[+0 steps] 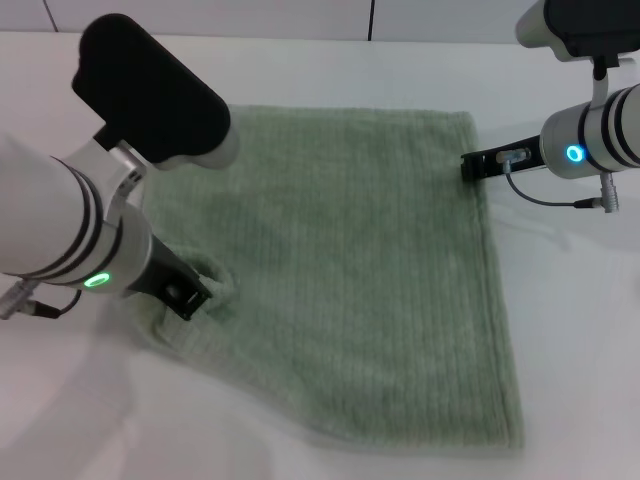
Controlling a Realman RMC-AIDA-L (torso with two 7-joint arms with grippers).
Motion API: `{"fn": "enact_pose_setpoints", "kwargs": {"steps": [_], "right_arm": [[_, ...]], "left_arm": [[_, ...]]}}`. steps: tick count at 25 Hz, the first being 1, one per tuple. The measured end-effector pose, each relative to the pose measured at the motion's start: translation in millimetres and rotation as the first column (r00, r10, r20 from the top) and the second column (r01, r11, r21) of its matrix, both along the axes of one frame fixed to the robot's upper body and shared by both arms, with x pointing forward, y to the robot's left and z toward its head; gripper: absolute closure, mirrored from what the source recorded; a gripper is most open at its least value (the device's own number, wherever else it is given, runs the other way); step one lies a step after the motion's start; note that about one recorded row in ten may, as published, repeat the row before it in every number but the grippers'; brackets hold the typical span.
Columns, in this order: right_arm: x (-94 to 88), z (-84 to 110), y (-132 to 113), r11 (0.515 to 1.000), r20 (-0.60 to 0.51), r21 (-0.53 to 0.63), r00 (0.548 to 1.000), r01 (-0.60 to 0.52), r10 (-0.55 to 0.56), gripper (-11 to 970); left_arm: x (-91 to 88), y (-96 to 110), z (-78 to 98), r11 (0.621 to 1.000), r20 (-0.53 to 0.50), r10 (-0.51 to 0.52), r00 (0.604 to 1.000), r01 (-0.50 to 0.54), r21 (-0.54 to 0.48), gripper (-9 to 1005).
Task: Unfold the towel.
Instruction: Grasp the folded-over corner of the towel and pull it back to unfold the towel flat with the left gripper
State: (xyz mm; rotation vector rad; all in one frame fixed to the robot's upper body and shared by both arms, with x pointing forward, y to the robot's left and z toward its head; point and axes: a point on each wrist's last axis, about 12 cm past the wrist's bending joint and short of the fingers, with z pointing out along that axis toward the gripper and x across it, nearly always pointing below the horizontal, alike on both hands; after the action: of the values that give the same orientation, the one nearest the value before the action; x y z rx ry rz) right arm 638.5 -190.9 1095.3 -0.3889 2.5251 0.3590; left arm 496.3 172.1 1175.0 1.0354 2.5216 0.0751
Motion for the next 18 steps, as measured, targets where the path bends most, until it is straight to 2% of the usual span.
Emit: {"fn": "enact_pose_setpoints", "kwargs": {"steps": [7,8,12,18], "right_arm": [[-0.1,-0.1,0.0,1.0,0.0,-0.001,1.0,-0.001,0.001,905],[-0.2,-0.1,0.0,1.0,-0.001,-0.001,1.0,-0.001,0.001,904],[-0.5,-0.3,0.1,1.0,-0.004,-0.001,1.0,-0.003,0.003,903],[-0.7,-0.5,-0.2,1.0,-0.006,-0.003,1.0,-0.003,0.003,901]], "left_arm": [[7.3,14.7,-1.7,0.998,-0.01,0.07,0.998,-0.07,-0.004,930],[13.0,25.6,-1.4,0.993,-0.005,0.116,0.993,-0.116,-0.013,929],[12.8,27.8,-1.6,0.992,-0.009,0.128,0.992,-0.128,-0.014,904],[0.9,17.9,-5.2,0.994,-0.047,0.108,0.993,-0.108,0.001,813]]}}
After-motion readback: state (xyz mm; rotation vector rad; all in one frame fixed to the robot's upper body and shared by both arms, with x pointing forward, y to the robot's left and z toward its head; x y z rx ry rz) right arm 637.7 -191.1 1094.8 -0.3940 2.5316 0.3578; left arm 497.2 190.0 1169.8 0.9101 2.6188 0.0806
